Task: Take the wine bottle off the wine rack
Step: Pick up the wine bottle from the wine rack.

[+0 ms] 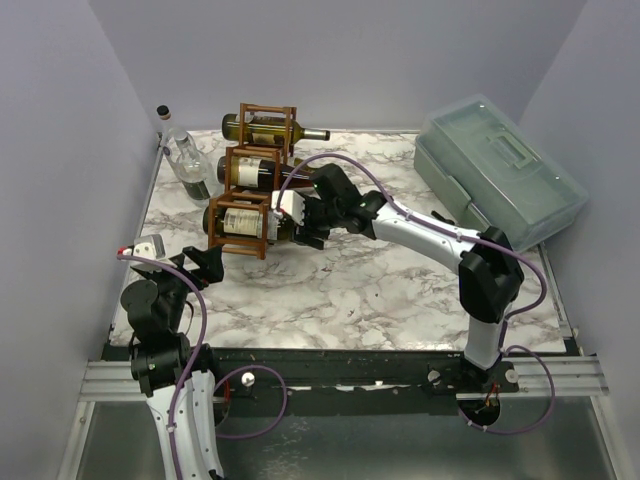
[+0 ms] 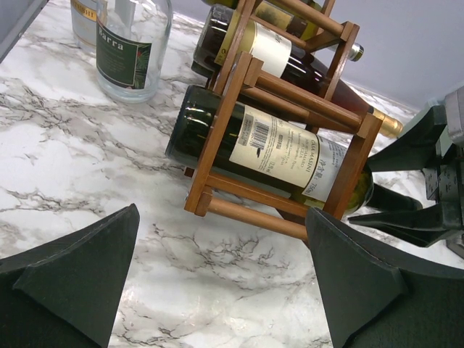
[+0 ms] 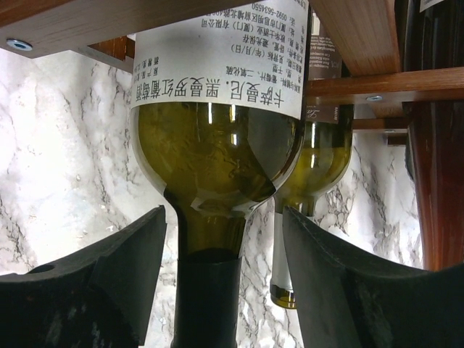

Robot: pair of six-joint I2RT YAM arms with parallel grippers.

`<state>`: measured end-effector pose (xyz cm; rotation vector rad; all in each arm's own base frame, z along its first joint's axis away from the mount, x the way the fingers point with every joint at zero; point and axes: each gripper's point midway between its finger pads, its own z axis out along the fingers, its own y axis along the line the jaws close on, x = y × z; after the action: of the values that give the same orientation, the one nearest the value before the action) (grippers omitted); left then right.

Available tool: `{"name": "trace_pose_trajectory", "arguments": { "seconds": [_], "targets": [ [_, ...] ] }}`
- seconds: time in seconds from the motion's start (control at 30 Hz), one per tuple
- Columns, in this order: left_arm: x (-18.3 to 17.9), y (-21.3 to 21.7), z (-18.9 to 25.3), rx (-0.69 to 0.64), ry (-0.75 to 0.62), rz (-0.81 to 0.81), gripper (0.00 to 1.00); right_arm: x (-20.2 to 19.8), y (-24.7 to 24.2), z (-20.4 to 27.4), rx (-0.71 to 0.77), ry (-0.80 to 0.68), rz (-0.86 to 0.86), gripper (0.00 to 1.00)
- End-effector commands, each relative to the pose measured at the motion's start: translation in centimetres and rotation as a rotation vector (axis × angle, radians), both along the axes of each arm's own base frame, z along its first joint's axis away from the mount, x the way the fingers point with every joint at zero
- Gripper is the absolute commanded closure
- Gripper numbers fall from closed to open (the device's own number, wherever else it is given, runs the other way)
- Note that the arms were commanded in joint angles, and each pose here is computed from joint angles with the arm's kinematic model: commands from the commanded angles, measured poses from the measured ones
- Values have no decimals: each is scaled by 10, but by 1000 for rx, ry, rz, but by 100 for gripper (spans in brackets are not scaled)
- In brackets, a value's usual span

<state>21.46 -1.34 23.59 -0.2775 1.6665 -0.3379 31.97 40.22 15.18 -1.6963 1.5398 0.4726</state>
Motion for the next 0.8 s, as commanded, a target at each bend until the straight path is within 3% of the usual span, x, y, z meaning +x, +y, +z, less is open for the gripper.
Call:
{"name": "trace_pose_trajectory", "arguments": {
  "seconds": [0.0,0.77],
  "targets": [
    [1,5,4,20,-28,25,1,4,8,-7,12,14,-36,34],
    [1,6,4,20,-33,32,1,8,9,-23,37,18,-74,39]
  ]
}}
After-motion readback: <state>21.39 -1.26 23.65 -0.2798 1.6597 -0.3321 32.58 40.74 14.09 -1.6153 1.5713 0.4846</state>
